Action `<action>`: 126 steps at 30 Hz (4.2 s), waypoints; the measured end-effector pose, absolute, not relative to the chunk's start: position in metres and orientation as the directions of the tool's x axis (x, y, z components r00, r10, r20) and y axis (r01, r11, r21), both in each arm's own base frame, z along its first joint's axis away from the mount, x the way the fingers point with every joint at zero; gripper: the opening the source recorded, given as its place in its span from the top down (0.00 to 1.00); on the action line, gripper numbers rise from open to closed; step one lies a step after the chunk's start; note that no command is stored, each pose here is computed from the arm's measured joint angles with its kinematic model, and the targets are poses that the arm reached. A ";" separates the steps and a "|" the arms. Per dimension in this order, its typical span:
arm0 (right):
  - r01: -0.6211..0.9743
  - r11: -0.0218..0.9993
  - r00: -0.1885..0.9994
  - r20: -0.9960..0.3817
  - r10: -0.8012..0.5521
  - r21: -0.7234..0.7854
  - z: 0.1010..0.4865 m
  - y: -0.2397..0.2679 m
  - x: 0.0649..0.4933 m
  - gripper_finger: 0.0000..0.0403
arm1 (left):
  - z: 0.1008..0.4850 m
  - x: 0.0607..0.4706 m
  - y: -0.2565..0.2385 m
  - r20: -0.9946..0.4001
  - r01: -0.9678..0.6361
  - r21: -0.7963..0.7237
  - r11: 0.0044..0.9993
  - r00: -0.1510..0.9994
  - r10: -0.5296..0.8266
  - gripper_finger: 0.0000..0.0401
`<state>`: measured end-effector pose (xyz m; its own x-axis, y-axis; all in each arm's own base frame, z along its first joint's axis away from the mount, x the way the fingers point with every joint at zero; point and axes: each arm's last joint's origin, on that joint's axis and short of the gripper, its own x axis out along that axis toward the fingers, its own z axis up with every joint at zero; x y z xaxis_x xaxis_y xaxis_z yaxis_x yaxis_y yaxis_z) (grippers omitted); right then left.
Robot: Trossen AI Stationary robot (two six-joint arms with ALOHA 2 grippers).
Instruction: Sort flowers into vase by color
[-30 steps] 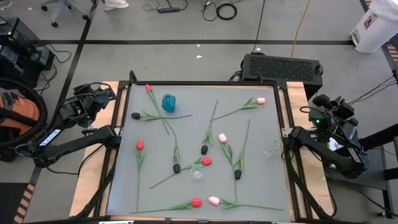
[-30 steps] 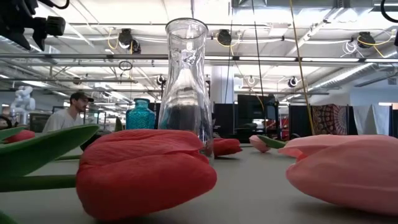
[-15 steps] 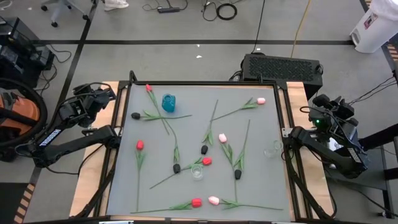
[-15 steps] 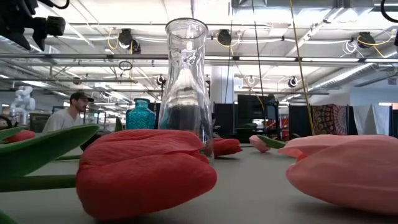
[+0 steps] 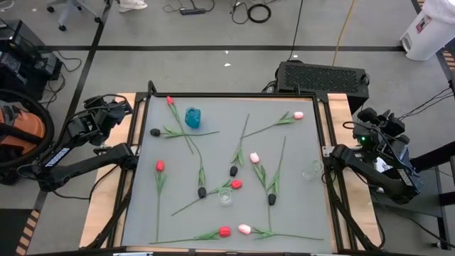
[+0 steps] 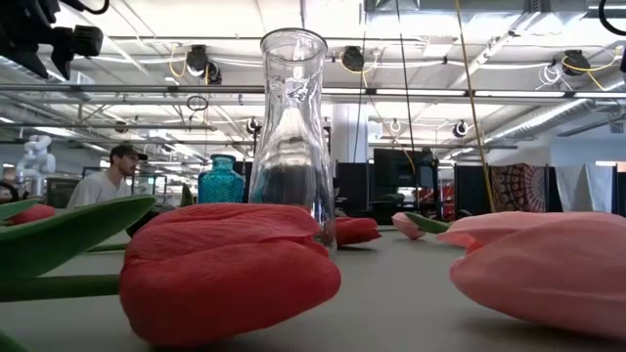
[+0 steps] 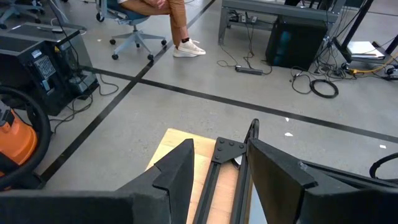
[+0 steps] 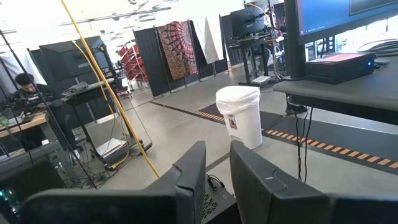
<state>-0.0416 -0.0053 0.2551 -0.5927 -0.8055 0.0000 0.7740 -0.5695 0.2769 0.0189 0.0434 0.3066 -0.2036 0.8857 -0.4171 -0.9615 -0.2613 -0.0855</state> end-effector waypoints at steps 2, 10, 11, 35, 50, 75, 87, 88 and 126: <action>0.774 -0.569 -0.592 0.000 -0.806 0.277 0.255 -0.005 -0.042 0.84 | 0.307 0.019 0.043 -0.417 -0.961 -0.086 -0.261 -0.204 0.886 0.61; 0.774 -0.569 -0.593 0.000 -0.805 0.277 0.255 -0.005 -0.042 0.84 | 0.307 0.019 0.043 -0.417 -0.962 -0.085 -0.261 -0.203 0.886 0.61; 0.774 -0.570 -0.593 0.000 -0.805 0.277 0.255 -0.005 -0.042 0.84 | 0.307 0.019 0.043 -0.417 -0.962 -0.085 -0.261 -0.203 0.886 0.61; 0.774 -0.570 -0.593 0.000 -0.805 0.277 0.255 -0.005 -0.042 0.84 | 0.307 0.019 0.043 -0.417 -0.961 -0.085 -0.261 -0.204 0.886 0.61; 0.774 -0.569 -0.592 0.000 -0.806 0.277 0.255 -0.005 -0.042 0.84 | 0.307 0.019 0.043 -0.417 -0.962 -0.086 -0.261 -0.203 0.886 0.61; 0.774 -0.569 -0.592 0.000 -0.806 0.277 0.255 -0.005 -0.042 0.84 | 0.307 0.019 0.043 -0.417 -0.961 -0.086 -0.261 -0.204 0.886 0.61; 0.776 -0.569 -0.591 0.000 -0.806 0.273 0.256 -0.006 -0.041 0.84 | 0.307 0.019 0.043 -0.417 -0.962 -0.085 -0.261 -0.204 0.886 0.61; 0.776 -0.569 -0.591 0.000 -0.807 0.273 0.256 -0.006 -0.041 0.84 | 0.307 0.019 0.043 -0.417 -0.961 -0.086 -0.261 -0.204 0.886 0.61; 0.887 0.457 0.462 0.142 -0.875 -0.073 0.331 -0.028 0.027 0.97 | 0.307 0.019 0.043 -0.417 -0.962 -0.085 -0.261 -0.203 0.886 0.61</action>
